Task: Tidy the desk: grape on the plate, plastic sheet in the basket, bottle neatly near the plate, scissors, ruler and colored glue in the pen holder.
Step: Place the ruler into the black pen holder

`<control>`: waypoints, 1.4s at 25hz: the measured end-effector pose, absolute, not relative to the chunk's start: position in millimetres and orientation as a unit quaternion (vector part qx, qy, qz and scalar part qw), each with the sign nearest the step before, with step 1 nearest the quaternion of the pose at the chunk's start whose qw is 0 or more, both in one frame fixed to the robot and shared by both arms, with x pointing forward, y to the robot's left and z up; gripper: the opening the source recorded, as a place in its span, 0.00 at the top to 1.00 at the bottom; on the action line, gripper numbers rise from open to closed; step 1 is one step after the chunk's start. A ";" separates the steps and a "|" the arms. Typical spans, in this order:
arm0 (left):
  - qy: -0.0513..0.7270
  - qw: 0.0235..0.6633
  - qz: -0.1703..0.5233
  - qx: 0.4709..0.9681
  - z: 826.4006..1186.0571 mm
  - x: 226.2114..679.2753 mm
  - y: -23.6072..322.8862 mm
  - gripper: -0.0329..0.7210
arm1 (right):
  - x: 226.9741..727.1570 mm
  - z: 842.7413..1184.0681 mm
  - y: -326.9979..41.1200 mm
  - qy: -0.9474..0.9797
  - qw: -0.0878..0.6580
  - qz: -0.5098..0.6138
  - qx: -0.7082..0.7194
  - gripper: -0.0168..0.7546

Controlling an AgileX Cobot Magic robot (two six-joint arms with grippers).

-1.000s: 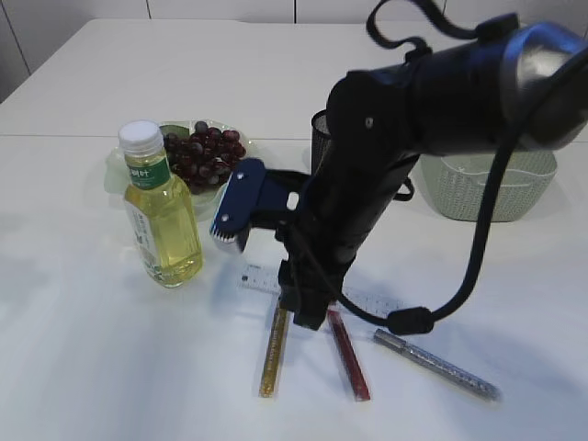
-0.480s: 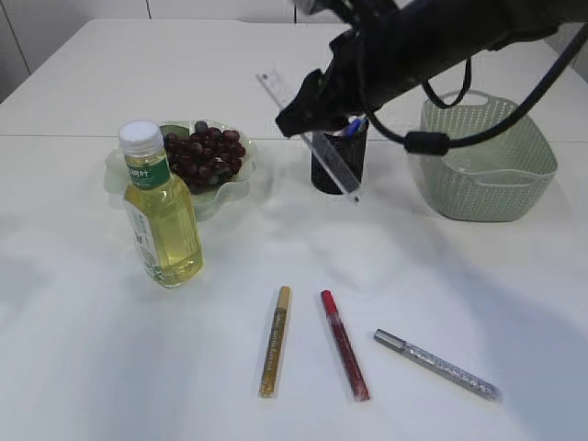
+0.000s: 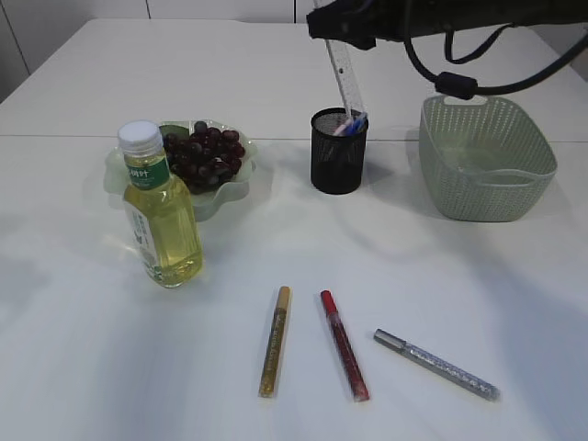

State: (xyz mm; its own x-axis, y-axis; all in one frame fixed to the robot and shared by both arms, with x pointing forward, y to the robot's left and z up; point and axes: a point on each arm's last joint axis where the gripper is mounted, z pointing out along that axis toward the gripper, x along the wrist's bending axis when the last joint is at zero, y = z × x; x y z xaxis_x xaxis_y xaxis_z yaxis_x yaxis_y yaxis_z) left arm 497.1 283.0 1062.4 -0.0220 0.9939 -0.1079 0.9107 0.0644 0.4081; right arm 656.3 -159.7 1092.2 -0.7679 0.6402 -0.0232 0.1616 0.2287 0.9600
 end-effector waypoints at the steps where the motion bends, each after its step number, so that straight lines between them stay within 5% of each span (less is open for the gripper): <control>1: 0.706 0.184 0.113 0.675 1062.4 497.1 283.0 0.41 | 659.7 1091.3 -159.2 0.742 0.216 0.573 0.272 0.58; 29: 0.709 0.179 0.100 0.675 1061.5 494.9 282.0 0.41 | 774.3 989.8 -152.3 0.708 0.302 0.555 0.314 0.58; 35: 0.709 0.179 0.100 0.675 1061.5 494.9 282.0 0.41 | 776.6 985.7 -153.6 0.708 0.304 0.552 0.318 0.42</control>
State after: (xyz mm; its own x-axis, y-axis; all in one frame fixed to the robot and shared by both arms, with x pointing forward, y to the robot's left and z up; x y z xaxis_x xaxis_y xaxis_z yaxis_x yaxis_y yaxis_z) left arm 494.9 282.0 1061.5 -0.0257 0.9924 -0.1199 0.9210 0.0702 0.3831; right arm 776.6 -153.6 985.7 -0.6132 0.7859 -0.0790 0.1146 0.1875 0.9756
